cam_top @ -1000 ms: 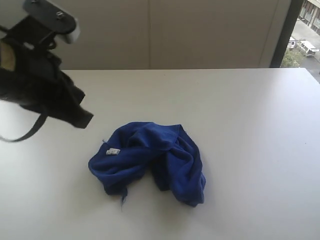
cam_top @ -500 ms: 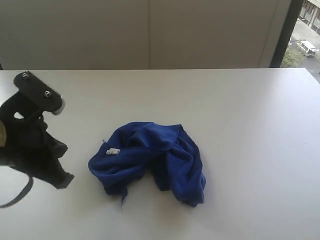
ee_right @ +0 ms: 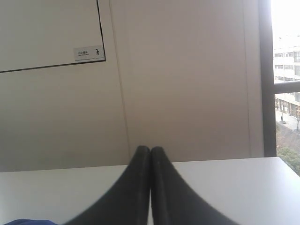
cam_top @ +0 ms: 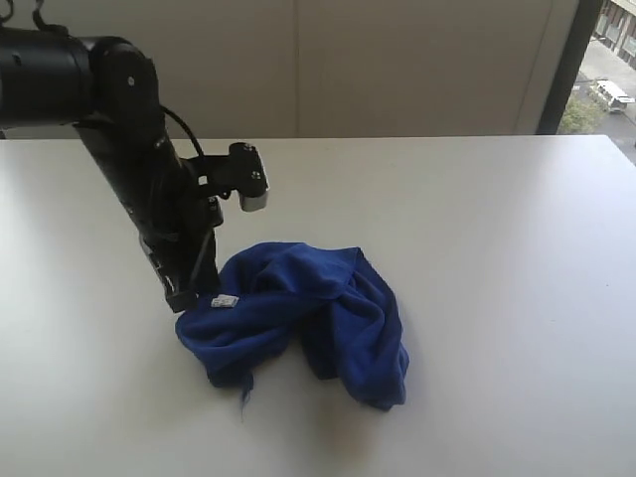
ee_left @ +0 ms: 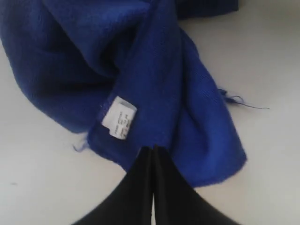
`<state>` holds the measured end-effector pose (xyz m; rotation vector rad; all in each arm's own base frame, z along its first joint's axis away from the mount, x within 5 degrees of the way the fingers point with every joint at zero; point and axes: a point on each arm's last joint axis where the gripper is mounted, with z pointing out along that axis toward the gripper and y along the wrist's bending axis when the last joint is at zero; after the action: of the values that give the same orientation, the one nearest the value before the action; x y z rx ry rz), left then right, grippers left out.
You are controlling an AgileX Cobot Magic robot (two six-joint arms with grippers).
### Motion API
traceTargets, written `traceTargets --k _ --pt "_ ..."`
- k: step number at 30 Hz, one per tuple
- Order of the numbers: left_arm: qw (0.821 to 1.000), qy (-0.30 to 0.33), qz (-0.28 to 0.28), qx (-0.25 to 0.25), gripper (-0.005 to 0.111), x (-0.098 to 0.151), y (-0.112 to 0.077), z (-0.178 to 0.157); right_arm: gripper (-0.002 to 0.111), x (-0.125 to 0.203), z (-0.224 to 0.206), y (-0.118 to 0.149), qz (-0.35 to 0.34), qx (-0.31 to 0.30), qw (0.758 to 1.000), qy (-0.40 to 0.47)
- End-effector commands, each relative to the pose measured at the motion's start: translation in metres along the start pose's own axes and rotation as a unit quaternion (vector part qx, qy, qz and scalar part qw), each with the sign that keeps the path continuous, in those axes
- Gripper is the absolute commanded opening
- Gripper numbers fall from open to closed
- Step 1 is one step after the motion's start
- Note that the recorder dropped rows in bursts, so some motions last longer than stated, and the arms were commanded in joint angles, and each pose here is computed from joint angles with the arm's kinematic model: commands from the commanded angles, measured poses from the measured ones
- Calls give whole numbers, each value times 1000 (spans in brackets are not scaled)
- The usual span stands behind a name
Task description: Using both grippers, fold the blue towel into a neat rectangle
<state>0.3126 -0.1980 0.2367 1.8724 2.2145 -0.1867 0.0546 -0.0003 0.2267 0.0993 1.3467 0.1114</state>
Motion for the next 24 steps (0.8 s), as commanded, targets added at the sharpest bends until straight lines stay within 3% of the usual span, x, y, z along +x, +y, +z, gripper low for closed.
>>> traceTargets --k 1,4,6,11,13,24 --pt "1000 -3 20 0 0 -3 10 18 0 -1 -1 0 3 -2 1000 -10" --pt "1000 -19 5 -13 1 -7 15 27 0 -1 -1 0 3 -2 1000 -10" --pt "1000 -25 -11 -15 9 -8 16 27 0 -1 -1 0 3 -2 1000 -10" --pt "1000 -9 2 -18 53 -5 18 33 0 -1 -1 0 3 -2 1000 -10" --pt "1000 -1 6 -18 63 -4 19 37 0 -1 -1 0 3 -2 1000 -10" --pt "998 46 -12 34 64 6 17 67 0 -1 -1 0 3 -2 1000 -10"
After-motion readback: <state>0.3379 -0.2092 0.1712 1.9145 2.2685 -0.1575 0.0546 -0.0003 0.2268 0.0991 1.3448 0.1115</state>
